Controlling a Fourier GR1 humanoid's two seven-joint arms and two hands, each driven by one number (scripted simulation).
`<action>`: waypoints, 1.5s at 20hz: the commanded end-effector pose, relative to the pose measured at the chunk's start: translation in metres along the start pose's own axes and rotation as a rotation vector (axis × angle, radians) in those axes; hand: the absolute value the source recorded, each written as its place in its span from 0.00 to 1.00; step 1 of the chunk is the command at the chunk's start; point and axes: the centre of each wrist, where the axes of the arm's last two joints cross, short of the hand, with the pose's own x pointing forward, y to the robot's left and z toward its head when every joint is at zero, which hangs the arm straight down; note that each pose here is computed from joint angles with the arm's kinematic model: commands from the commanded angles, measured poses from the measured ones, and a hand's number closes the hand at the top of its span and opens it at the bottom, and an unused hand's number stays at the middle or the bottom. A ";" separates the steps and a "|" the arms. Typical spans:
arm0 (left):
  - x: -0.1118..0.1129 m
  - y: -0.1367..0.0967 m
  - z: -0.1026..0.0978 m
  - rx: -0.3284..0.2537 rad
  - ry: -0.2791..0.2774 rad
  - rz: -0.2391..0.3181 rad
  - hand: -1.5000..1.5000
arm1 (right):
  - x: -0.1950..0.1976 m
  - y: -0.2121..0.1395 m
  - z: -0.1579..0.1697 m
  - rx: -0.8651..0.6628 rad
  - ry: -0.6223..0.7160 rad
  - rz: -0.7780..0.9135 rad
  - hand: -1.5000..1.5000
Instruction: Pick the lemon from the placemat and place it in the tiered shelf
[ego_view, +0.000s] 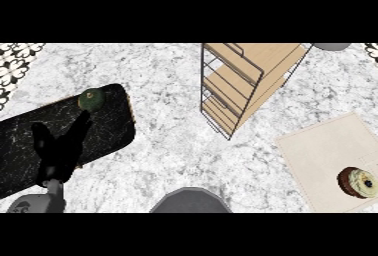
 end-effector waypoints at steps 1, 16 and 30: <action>-0.015 -0.013 -0.003 -0.035 0.088 0.041 0.50 | -0.011 0.002 -0.024 0.054 -0.002 0.025 1.00; -0.015 -0.019 -0.003 -0.037 0.092 0.020 0.50 | -0.042 0.063 -0.109 0.065 -0.027 0.108 1.00; -0.021 -0.016 0.004 -0.015 0.105 0.038 0.50 | -0.064 0.065 -0.127 0.051 -0.108 0.070 1.00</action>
